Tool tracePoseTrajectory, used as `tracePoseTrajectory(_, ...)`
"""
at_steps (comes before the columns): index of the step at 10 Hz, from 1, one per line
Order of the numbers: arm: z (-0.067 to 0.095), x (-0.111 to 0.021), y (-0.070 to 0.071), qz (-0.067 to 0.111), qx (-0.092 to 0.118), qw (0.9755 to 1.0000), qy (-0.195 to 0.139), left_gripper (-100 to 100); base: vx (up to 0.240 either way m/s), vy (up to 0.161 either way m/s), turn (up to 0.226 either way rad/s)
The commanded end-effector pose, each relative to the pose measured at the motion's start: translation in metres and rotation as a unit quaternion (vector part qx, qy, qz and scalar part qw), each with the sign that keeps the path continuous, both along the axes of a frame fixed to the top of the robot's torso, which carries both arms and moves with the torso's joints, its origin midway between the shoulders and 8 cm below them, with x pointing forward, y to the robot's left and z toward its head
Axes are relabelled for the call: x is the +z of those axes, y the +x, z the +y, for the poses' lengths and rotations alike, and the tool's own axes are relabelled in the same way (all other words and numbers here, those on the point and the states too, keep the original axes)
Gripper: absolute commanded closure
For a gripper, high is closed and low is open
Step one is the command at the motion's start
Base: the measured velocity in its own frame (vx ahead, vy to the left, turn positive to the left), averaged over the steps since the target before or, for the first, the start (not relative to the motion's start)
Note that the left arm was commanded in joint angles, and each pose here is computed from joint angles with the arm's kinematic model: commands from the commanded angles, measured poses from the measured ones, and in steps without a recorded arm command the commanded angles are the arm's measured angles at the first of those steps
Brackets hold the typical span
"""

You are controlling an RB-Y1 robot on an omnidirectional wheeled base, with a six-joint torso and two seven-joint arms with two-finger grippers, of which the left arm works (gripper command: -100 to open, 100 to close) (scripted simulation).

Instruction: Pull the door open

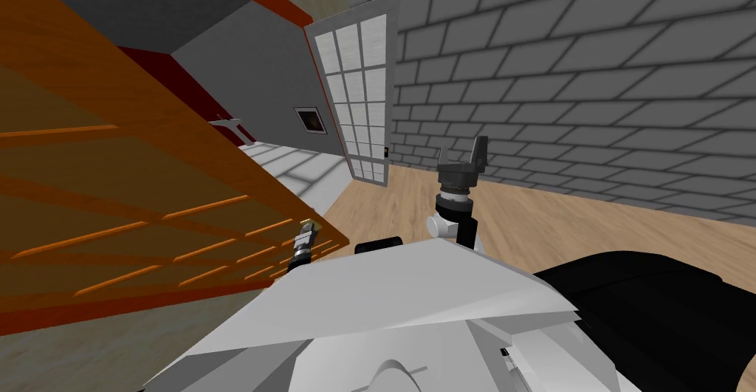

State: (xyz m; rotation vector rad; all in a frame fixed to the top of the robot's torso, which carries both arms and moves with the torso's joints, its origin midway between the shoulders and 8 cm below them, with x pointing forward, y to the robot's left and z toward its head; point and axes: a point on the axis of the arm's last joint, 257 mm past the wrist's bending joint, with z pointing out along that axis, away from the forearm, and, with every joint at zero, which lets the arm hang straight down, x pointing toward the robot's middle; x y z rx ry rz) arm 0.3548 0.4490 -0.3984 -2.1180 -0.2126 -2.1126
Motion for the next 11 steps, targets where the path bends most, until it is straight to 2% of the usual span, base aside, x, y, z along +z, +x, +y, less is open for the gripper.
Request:
tracePoseTrajectory(1, 0.0, 0.0, 0.0, 0.0, 0.0, 1.0, 0.0, 100, -0.087, 0.003, -0.012)
tracePoseTrajectory(2, -0.008, -0.002, -0.005, 0.002, -0.016, 0.9999, 0.0, 100, -0.152, 0.021, -0.044)
tracePoseTrajectory(5, -0.019, -0.001, -0.01, 0.0, -0.042, 0.9991, 0.001, 100, -0.193, 0.047, -0.046)
tracePoseTrajectory(9, -0.037, 0.0, -0.021, -0.001, -0.084, 0.9964, 0.0, 100, -0.199, 0.049, -0.039)
tracePoseTrajectory(10, -0.037, 0.0, -0.018, -0.001, -0.079, 0.9969, 0.0, 100, -0.093, 0.018, -0.013)
tracePoseTrajectory(11, -0.04, -0.002, -0.026, 0.001, -0.088, 0.9961, 0.0, 100, -0.114, 0.05, -0.081)
